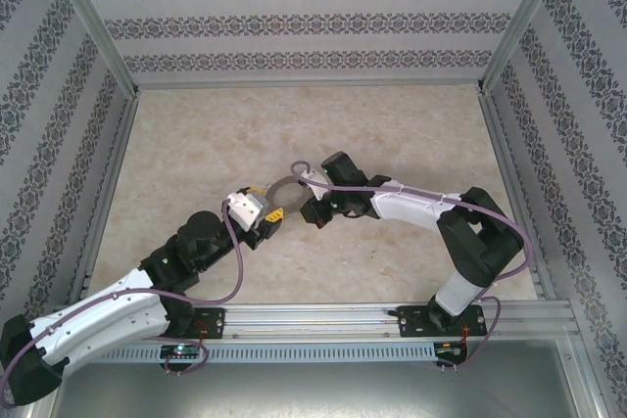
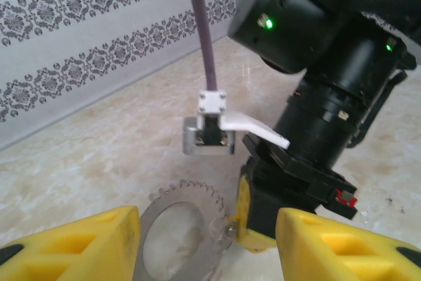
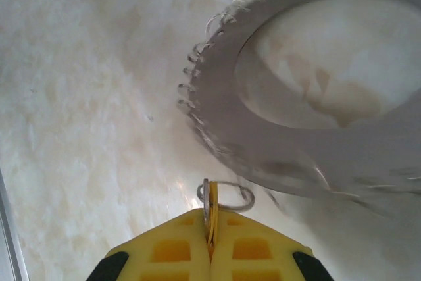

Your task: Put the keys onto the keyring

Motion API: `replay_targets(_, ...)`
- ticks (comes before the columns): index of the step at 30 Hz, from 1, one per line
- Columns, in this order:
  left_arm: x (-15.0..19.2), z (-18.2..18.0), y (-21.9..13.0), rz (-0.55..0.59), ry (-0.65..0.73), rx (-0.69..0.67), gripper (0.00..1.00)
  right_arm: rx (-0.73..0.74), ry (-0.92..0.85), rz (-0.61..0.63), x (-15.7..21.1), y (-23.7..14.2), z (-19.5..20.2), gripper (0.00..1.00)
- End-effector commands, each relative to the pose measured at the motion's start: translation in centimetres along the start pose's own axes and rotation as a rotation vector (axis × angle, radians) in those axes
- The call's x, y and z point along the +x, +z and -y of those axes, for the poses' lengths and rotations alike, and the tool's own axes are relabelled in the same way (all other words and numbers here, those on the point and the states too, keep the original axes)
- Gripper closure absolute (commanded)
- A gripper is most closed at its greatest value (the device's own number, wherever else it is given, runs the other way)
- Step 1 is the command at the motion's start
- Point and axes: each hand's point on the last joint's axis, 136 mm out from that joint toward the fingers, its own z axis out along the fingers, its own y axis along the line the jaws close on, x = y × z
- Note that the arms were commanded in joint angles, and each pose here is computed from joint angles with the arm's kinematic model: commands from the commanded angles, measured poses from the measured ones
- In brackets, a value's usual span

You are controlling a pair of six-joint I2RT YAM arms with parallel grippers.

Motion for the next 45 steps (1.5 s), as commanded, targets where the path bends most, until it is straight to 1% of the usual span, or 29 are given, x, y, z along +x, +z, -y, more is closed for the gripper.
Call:
replay_targets(1,-1.4,-1.2,-0.4,0.044,0.008,-0.057,0.43,-0.031,0.039,0.031,0.3,0.2,-0.4,1.00)
replay_targets(5,-1.0,-1.9,-0.5,0.038,-0.006,-0.097,0.42,-0.020,0.086,0.017,1.9,0.6,0.4,1.00)
replay_targets(10,-0.8,-1.9,-0.5,0.033,-0.017,-0.099,0.42,0.015,0.117,0.012,3.2,0.7,1.2,0.99)
replay_targets(13,-0.6,-1.8,-0.4,0.029,-0.026,-0.097,0.39,0.048,0.119,0.017,3.5,0.3,1.6,0.90)
replay_targets(17,-0.3,-1.9,0.1,0.005,-0.052,-0.103,0.33,0.125,0.098,0.063,2.9,-1.6,2.0,0.75)
replay_targets(21,0.1,-1.6,0.9,-0.041,-0.091,-0.082,0.24,0.226,0.046,0.112,1.7,-4.4,2.3,0.54)
replay_targets(24,0.2,-1.4,1.8,-0.093,-0.120,-0.055,0.11,0.307,-0.013,0.202,-0.4,-7.9,2.0,0.26)
replay_targets(25,0.3,-1.6,2.1,-0.114,-0.131,-0.065,0.05,0.335,-0.038,0.244,-1.2,-9.3,1.9,0.06)
replay_targets(26,0.6,-2.1,2.6,-0.136,-0.144,-0.080,0.00,0.366,-0.057,0.285,-2.1,-10.8,1.9,0.02)
replay_targets(28,1.5,-3.9,3.4,-0.182,-0.186,-0.137,0.00,0.420,-0.085,0.367,-3.5,-13.7,2.4,0.02)
replay_targets(29,2.4,-5.6,3.7,-0.216,-0.231,-0.193,0.00,0.447,-0.092,0.411,-4.1,-15.0,3.0,0.02)
replay_targets(31,3.8,-8.9,3.9,-0.249,-0.336,-0.288,0.00,0.515,-0.081,0.511,-5.2,-18.0,4.7,0.02)
replay_targets(32,4.4,-10.7,3.8,-0.249,-0.383,-0.337,0.00,0.555,-0.072,0.553,-5.3,-19.4,5.8,0.02)
replay_targets(34,5.2,-13.8,3.1,-0.233,-0.433,-0.441,0.00,0.644,-0.034,0.622,-5.2,-21.8,8.3,0.02)
replay_targets(36,5.3,-16.3,2.1,-0.195,-0.462,-0.518,0.00,0.711,0.042,0.669,-4.4,-23.8,11.1,0.02)
replay_targets(38,5.6,-18.8,0.7,-0.161,-0.483,-0.631,0.00,0.768,0.155,0.707,-3.1,-25.3,14.4,0.02)
replay_targets(40,5.7,-19.9,0.0,-0.152,-0.419,-0.671,0.00,0.813,0.236,0.731,-1.7,-25.9,16.9,0.02)
replay_targets(41,6.0,-20.4,-0.5,-0.150,-0.391,-0.705,0.00,0.836,0.246,0.748,-1.2,-26.1,17.8,0.02)
replay_targets(42,6.2,-20.9,-1.0,-0.142,-0.380,-0.739,0.00,0.857,0.238,0.753,-0.7,-26.0,18.4,0.02)
replay_targets(43,6.6,-21.3,-1.3,-0.136,-0.358,-0.760,0.00,0.873,0.194,0.766,-0.5,-25.7,18.7,0.02)
replay_targets(45,7.1,-21.7,-1.7,-0.110,-0.292,-0.786,0.00,0.882,0.102,0.738,0.1,-24.6,18.9,0.02)
